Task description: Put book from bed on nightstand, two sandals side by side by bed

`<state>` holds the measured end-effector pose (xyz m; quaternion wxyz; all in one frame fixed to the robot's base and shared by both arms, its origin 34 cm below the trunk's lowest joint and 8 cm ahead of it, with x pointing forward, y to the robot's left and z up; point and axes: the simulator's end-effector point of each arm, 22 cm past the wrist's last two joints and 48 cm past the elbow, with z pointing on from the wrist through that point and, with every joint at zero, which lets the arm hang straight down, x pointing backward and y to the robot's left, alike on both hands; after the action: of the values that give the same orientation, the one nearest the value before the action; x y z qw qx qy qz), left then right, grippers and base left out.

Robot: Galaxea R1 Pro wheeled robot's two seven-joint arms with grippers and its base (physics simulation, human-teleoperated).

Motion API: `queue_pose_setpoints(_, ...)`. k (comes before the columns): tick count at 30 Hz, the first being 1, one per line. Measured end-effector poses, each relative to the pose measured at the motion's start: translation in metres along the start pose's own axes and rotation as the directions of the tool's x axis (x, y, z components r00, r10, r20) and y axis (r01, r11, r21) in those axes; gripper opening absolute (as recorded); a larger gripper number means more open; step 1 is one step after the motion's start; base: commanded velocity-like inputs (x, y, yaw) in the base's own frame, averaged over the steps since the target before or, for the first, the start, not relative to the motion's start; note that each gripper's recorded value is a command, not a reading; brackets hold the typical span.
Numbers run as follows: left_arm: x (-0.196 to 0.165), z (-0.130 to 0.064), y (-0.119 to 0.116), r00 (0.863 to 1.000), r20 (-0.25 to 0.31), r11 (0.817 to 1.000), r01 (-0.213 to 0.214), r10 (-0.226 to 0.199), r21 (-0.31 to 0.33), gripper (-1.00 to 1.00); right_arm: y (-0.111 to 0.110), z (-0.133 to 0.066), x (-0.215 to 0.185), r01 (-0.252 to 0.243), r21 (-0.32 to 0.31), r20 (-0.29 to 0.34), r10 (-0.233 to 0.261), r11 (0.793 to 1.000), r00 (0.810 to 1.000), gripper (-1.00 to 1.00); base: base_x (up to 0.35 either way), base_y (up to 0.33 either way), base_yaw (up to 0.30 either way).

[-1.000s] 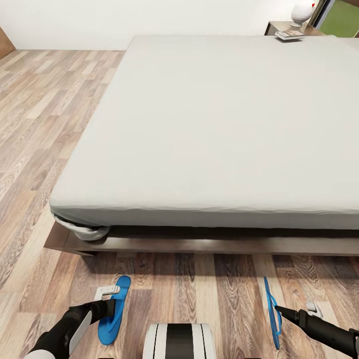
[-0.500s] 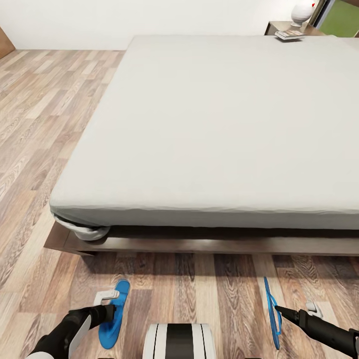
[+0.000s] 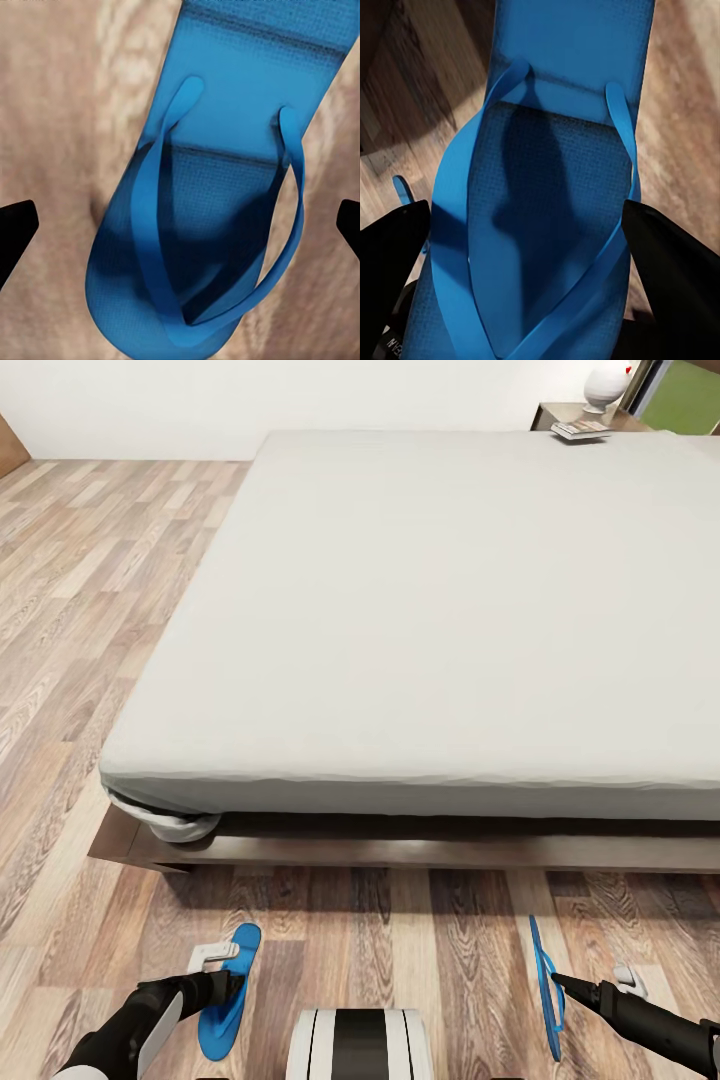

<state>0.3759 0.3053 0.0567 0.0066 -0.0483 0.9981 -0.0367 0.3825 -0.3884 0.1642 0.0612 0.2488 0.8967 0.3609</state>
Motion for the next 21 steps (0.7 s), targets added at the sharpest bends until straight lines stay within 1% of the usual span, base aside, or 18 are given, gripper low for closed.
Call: queue_pose_setpoints(21, 0.0000, 0.0000, 0.0000, 1.000, -0.001, 1.000, 0.000, 0.000, 0.000, 1.00, 0.0000, 0.0000, 0.0000, 0.000, 0.000, 0.000, 0.000, 1.000, 1.000, -1.00, 0.000, 0.000, 0.000)
